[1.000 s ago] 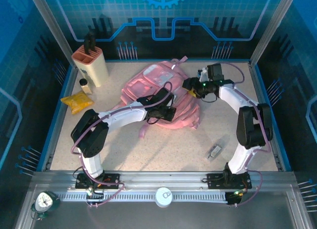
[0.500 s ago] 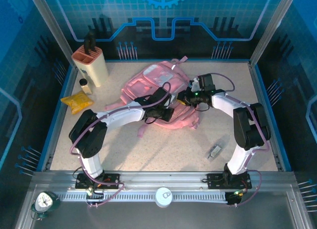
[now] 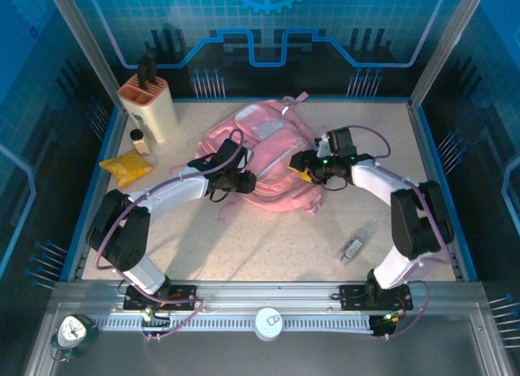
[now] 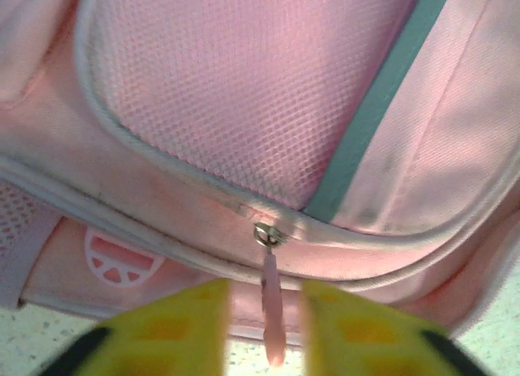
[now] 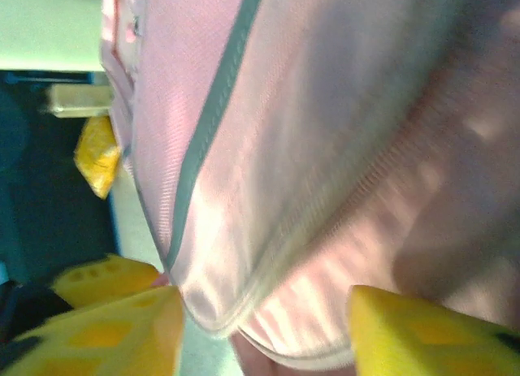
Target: Pack the student bag
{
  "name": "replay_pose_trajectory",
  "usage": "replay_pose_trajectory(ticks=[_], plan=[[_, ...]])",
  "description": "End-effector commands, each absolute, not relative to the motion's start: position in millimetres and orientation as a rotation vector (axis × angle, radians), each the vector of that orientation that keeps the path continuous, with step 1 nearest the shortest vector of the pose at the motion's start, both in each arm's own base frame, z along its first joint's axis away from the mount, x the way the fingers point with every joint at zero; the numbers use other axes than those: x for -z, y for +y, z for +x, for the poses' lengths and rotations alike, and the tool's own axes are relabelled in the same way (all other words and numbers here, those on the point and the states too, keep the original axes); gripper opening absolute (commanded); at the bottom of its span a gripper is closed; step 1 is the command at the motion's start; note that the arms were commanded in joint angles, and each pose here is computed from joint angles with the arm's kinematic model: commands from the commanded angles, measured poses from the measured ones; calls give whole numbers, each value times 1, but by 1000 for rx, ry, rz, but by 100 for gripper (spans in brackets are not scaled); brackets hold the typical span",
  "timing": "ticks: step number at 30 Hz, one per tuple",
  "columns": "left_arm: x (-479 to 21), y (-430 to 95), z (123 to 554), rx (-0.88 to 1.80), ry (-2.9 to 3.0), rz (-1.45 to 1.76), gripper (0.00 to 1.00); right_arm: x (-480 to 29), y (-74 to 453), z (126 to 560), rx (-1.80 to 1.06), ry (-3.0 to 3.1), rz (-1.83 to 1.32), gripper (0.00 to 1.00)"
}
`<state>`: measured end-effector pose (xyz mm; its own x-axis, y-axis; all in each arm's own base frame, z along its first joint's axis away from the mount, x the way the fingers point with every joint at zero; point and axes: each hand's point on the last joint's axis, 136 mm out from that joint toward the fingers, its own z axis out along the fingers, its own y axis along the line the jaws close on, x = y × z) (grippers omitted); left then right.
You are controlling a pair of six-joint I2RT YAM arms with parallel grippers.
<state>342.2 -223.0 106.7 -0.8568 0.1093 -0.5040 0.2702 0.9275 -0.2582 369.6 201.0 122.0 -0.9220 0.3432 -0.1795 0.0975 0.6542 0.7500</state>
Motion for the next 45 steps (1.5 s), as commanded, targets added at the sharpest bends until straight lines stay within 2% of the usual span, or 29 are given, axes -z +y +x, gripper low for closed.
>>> replay_pose_trajectory(ticks=[1,3,7,13,18,21,30,36,39,42,45], plan=[[-138,-238,319,538,2514,277,42,-138,164,337,-835,2624,325,69],[-144,-244,312,614,2499,211,50,-131,135,313,-636,2694,388,77],[-150,-268,300,749,2464,172,53,-118,88,265,-349,2744,556,100],[-165,-288,291,841,2428,127,55,-89,41,199,-44,2793,810,100],[-162,-290,285,900,2432,89,56,-76,30,162,114,2853,951,100],[-163,-288,283,894,2436,97,58,-59,34,147,94,2862,1053,100],[-152,-281,278,867,2467,73,62,-39,49,143,125,2884,1037,100],[-147,-282,277,876,2483,64,63,-17,73,145,-6,2930,1062,99],[-143,-281,277,865,2491,58,64,-26,76,166,12,2904,939,96],[-143,-280,277,853,2495,59,64,-29,87,177,-9,2918,862,86],[-142,-279,279,840,2497,53,65,-34,94,184,-11,2922,792,81]])
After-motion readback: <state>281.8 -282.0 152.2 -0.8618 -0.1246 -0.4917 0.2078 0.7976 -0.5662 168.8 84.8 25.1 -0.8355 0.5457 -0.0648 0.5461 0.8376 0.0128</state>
